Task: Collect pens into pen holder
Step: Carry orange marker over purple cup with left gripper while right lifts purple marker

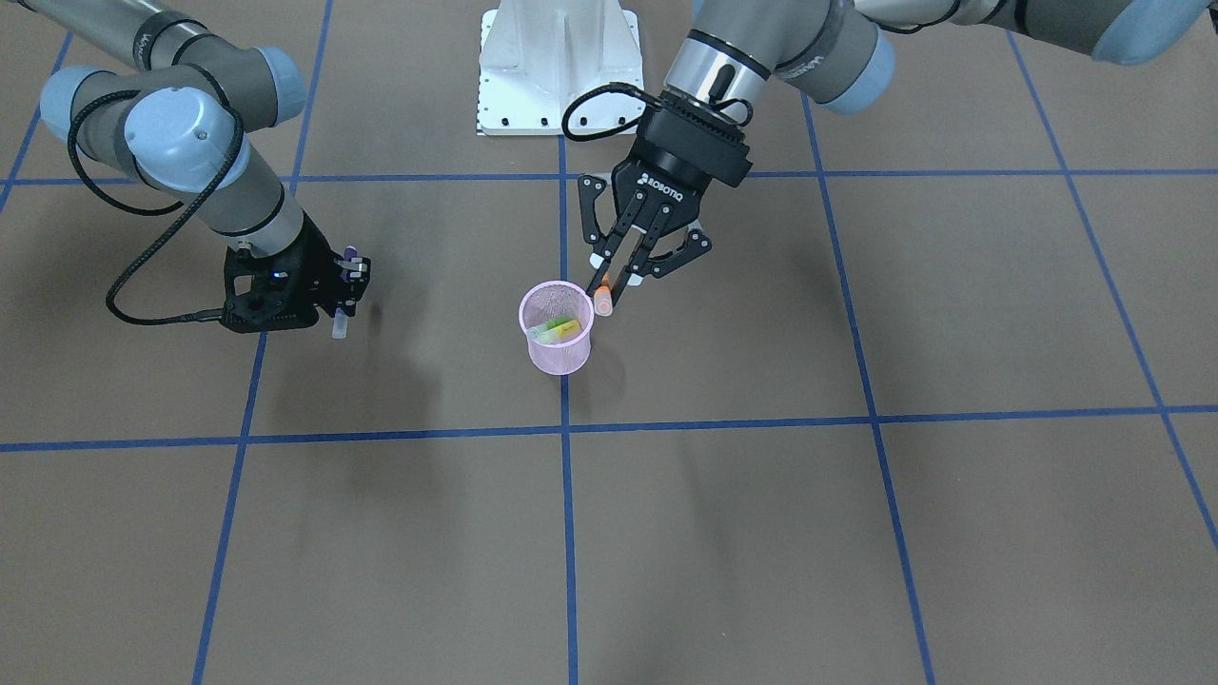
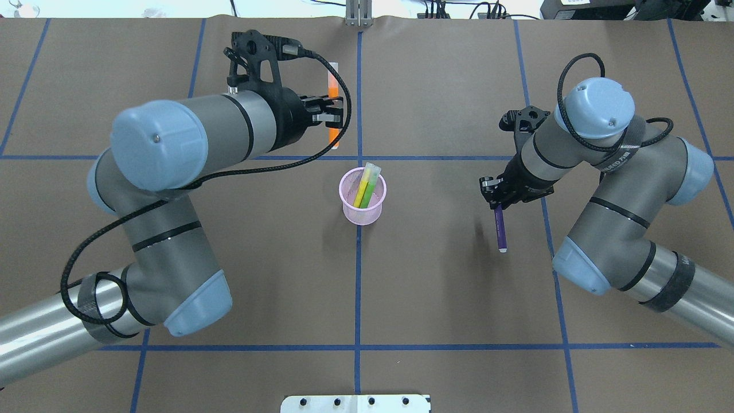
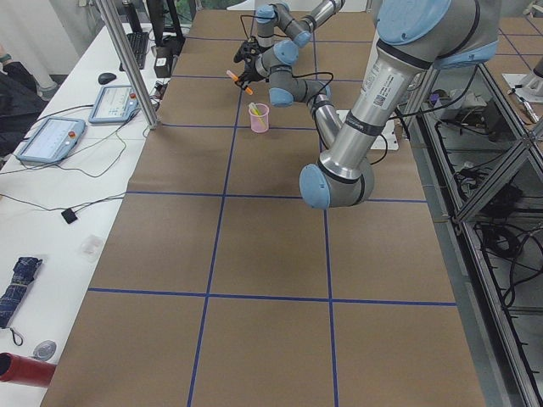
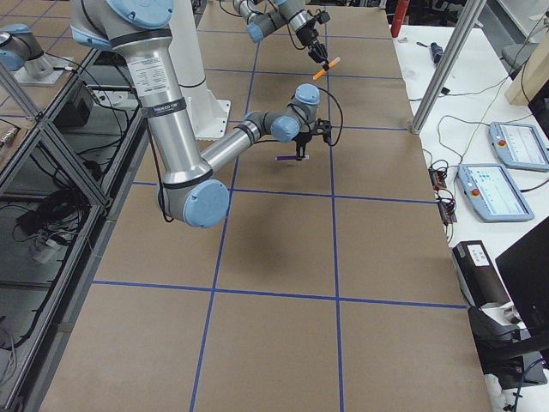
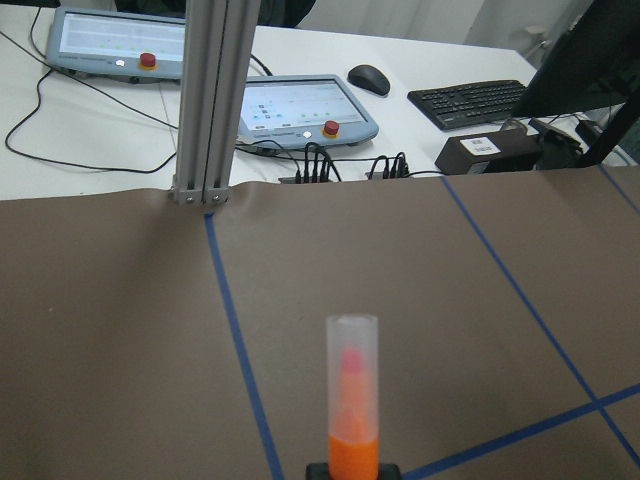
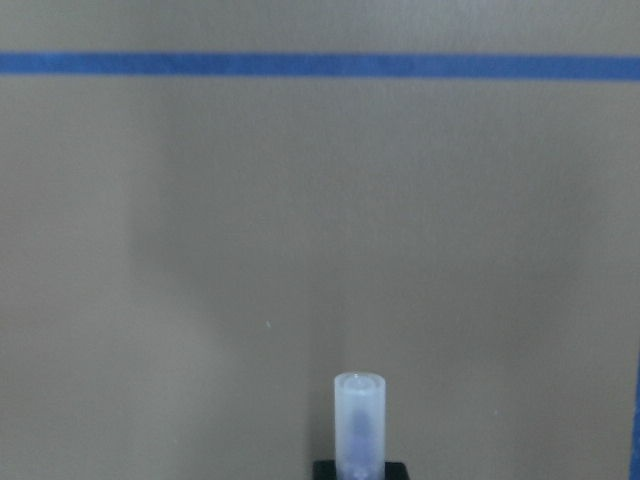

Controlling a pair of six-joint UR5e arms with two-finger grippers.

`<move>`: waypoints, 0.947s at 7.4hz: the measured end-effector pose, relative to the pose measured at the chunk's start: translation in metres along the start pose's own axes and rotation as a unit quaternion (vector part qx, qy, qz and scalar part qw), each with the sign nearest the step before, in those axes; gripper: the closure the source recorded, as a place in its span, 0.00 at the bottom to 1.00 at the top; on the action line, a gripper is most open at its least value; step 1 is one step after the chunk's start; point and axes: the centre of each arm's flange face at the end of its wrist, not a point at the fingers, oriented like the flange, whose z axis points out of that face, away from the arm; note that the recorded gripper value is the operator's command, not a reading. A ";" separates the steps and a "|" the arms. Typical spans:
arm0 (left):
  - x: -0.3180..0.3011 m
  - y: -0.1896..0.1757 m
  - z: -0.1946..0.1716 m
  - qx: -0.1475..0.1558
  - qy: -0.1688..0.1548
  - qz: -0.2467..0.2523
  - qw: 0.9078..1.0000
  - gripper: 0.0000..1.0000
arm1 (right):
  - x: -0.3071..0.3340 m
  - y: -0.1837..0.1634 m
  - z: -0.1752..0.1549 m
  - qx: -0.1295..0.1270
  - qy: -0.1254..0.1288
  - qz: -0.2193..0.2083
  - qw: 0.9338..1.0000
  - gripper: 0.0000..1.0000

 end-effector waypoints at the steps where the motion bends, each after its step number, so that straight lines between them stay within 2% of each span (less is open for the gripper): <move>1: 0.002 0.019 0.010 0.023 0.020 -0.004 1.000 1.00 | -0.002 -0.005 -0.009 0.007 -0.005 0.001 1.000 1.00; 3: -0.009 0.041 0.029 0.047 0.048 -0.009 0.998 1.00 | -0.005 -0.008 -0.017 0.014 -0.010 -0.001 1.000 1.00; 7: -0.036 0.070 0.047 0.060 0.072 -0.013 0.995 1.00 | -0.011 -0.008 -0.022 0.018 -0.015 -0.005 1.000 1.00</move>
